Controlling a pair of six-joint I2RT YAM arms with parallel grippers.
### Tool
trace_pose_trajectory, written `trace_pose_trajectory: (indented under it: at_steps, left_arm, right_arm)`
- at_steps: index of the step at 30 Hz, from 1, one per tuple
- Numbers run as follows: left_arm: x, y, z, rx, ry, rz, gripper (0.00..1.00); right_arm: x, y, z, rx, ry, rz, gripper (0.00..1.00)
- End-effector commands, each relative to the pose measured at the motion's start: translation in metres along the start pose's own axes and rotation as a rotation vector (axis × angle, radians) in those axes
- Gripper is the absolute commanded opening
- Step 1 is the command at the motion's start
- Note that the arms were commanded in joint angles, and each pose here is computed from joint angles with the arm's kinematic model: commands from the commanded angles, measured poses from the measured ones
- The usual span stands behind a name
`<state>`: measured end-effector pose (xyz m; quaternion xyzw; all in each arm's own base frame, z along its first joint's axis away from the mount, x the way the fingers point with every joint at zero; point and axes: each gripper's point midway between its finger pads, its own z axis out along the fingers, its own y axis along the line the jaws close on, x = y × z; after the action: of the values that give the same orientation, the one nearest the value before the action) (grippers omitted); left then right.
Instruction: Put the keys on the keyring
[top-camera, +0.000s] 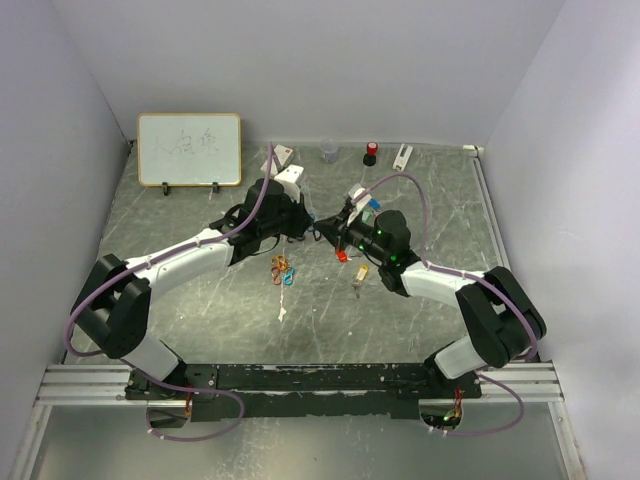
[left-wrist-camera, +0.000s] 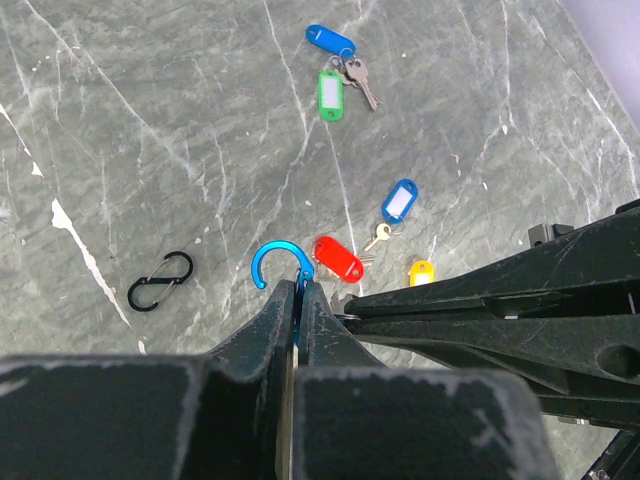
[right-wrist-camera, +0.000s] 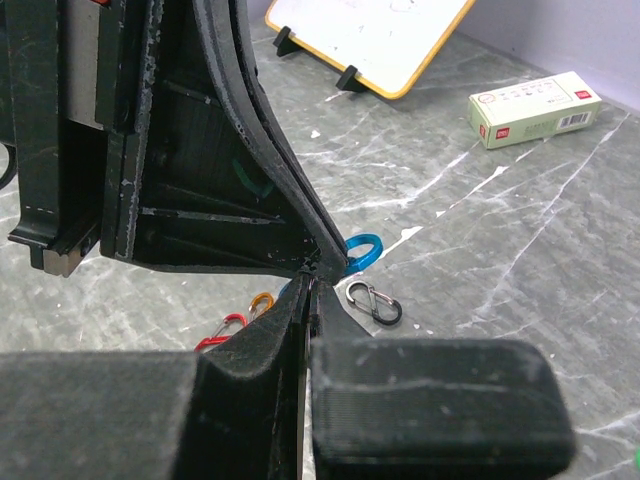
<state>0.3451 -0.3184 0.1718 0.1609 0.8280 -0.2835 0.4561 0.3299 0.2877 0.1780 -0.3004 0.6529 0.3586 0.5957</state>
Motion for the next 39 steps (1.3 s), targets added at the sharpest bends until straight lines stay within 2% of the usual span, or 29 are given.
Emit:
trace_pose_trajectory:
  at_steps: [1,17,18,20,25,27,34,39]
  left_arm:
    - [-0.025,-0.007,0.004,-0.006,-0.058,0.012,0.07]
    - [-0.026,-0.002,0.010,-0.042,-0.054,-0.003,0.07]
    - [-0.026,-0.001,0.010,-0.045,-0.056,-0.004,0.07]
    - [-0.027,0.000,0.010,-0.051,-0.062,-0.005,0.07]
    - [-0.036,0.001,0.006,-0.068,-0.088,-0.008,0.07]
    - [-0.040,0.001,0.006,-0.069,-0.095,-0.007,0.07]
    - [-0.042,0.004,0.003,-0.092,-0.107,-0.005,0.07]
    - [-0.037,0.027,0.002,-0.196,-0.102,0.002,0.07]
  right_arm:
    - [-0.011,0.012,0.003,-0.036,-0.013,-0.028,0.00]
    - [-0.010,0.015,0.002,-0.028,0.001,-0.047,0.00]
    - [-0.011,0.015,0.002,-0.025,0.001,-0.043,0.03]
    - [-0.011,0.014,0.001,-0.016,0.003,-0.035,0.18]
    - [-0.014,0.008,-0.008,0.048,-0.009,-0.010,0.44]
    - [-0.017,0.001,-0.015,0.101,-0.023,-0.007,0.46]
    - [-0.022,-0.030,-0.046,0.342,-0.032,0.021,0.64]
    - [-0.022,-0.053,-0.059,0.507,0.006,0.063,0.70]
